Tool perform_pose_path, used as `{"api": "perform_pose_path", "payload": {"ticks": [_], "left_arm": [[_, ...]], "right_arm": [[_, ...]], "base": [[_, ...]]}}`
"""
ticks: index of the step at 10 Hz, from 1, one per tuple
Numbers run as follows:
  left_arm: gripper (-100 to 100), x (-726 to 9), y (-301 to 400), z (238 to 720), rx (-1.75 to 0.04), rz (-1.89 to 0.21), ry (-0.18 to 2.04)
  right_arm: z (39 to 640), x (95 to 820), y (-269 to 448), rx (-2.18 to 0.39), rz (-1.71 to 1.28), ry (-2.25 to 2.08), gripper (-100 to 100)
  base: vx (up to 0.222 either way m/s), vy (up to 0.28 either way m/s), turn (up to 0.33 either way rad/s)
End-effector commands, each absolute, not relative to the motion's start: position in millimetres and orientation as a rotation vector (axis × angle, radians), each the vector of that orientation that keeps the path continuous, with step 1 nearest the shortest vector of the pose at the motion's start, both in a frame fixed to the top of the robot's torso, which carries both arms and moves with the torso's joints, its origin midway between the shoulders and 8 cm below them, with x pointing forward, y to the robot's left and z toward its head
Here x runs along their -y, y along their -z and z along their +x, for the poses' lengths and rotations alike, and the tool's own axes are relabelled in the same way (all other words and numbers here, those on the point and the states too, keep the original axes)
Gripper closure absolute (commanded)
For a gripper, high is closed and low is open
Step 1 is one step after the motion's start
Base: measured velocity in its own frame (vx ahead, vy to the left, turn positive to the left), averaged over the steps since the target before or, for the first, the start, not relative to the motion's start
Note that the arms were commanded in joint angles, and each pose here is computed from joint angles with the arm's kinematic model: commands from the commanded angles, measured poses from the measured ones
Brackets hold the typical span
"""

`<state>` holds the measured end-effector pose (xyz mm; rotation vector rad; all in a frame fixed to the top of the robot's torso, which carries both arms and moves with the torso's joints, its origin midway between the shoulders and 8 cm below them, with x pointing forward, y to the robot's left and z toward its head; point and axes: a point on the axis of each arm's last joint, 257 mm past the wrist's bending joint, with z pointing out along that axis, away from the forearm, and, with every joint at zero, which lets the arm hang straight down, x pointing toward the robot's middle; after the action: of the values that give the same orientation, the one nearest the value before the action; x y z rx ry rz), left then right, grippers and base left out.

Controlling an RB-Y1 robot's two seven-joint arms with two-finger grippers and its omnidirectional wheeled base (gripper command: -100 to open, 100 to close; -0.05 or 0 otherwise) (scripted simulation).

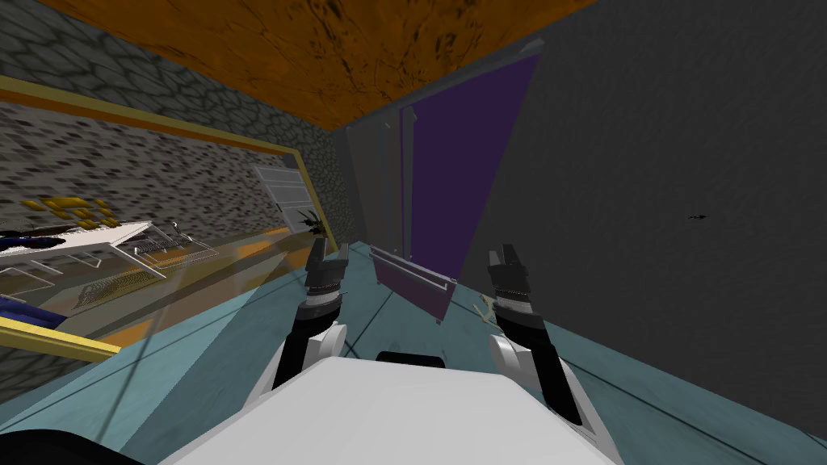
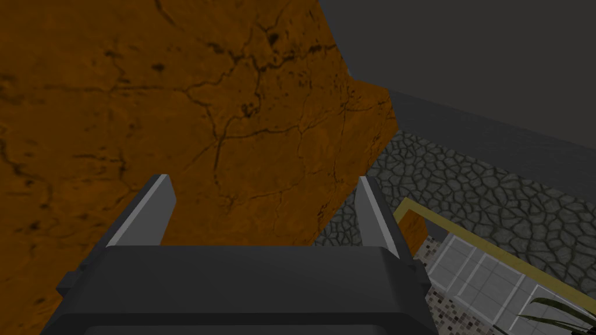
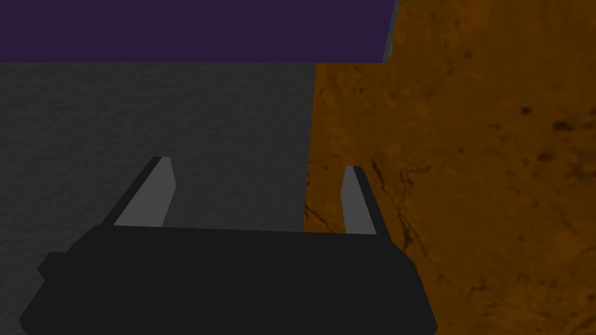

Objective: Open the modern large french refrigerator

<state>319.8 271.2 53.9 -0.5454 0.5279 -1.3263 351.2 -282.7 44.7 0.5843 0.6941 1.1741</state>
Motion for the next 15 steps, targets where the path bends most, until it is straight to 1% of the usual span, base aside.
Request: {"api": "perform_pose_path", "payload": {"ticks": [1, 9, 10, 15], "left_arm": [[0, -271, -54, 320, -0.528, -0.545, 1.326], [0, -271, -54, 320, -0.528, -0.545, 1.326], [0, -271, -54, 320, -0.528, -0.545, 1.326], [0, -271, -54, 320, -0.528, -0.546, 1.326]], "right_arm": [[351, 283, -45, -0.694, 0.584, -1.174, 0], [351, 283, -45, -0.694, 0.584, -1.174, 0], [352, 278, -44, -0.725, 0.532, -1.139, -100], [355, 270, -41, -0.775, 0.403, -1.015, -100]], "base": [[0.000, 0.000, 0.000], [0.000, 0.000, 0.000], [0.027, 0.016, -0.008], [0.046, 0.044, -0.011]]}}
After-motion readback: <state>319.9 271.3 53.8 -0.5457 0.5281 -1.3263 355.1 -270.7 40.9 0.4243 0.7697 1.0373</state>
